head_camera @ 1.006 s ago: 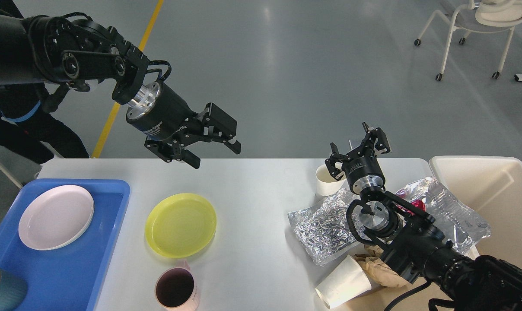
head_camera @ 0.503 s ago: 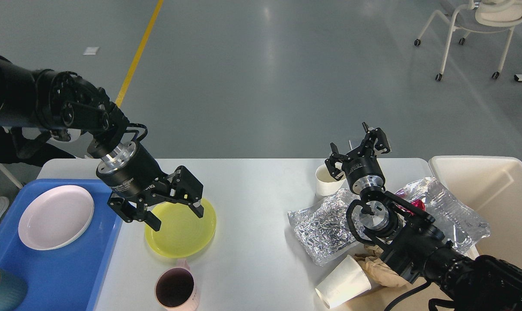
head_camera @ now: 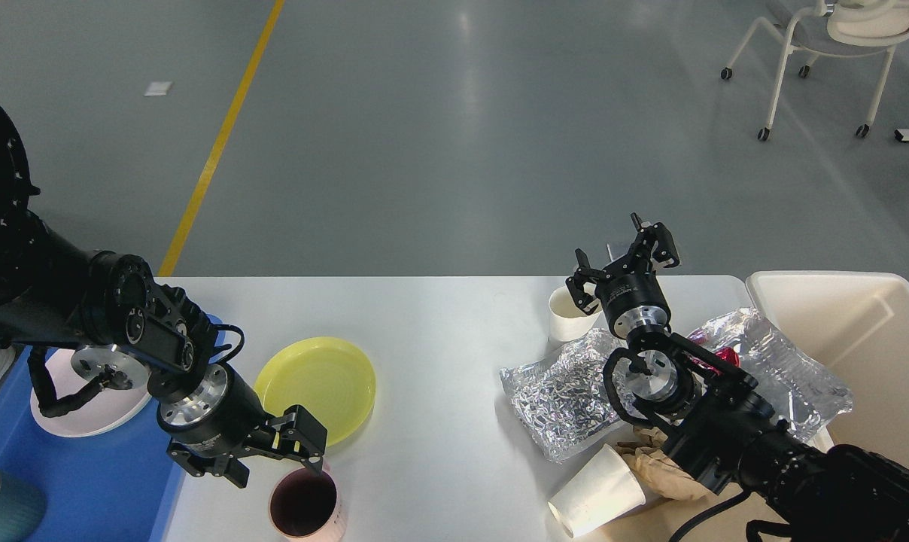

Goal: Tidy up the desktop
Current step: 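Swing the left gripper over the table and lower it to the pink mug, then grasp the pink HOME mug with the left gripper and lift it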

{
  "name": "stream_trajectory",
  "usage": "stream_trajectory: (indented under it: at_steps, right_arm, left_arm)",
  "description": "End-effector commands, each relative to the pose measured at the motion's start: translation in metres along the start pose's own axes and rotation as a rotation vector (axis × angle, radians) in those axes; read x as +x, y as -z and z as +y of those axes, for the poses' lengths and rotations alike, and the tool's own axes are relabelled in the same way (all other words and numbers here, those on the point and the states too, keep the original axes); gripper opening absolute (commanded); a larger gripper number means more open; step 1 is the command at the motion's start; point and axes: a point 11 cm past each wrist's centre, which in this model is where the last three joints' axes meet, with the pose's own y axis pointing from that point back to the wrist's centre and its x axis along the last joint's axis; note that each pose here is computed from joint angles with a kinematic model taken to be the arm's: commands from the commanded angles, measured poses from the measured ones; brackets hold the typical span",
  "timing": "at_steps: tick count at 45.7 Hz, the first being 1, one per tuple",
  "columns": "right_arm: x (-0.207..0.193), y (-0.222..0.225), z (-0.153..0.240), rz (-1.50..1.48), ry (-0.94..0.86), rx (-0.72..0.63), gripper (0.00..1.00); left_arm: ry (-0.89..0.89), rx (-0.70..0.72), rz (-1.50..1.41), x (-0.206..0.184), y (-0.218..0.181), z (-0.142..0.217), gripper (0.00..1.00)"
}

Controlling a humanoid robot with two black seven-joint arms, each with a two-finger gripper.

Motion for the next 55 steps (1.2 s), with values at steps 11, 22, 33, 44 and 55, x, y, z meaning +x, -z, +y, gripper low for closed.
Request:
stream_trajectory:
  at_steps: [11,22,33,44,55]
  right_arm:
    - [0.0,0.0,0.0,-0.001,0.001,0.0,1.0]
    - [0.0,0.0,0.0,0.001,0.001,0.0,1.0]
    - [0.0,0.0,0.0,0.0,0.0,0.0,1.0]
    - [0.0,0.0,0.0,0.001,0.001,0.0,1.0]
    - [0.0,0.0,0.0,0.0,0.0,0.0,1.0]
  left_arm:
    - [-0.01,0.027,-0.009,-0.011,0.011,-0.029,0.96]
    - [-0.03,0.109,0.003,-0.007,0.029,-0.024,0.97]
    - [-0.099,0.134,-0.021,-0.007,0.035,-0.04,0.96]
    - [-0.11,0.11,-0.018,-0.015,0.031,-0.058,0.96]
    - [-0.078,0.102,-0.016,-0.025,0.031,-0.068,0.64]
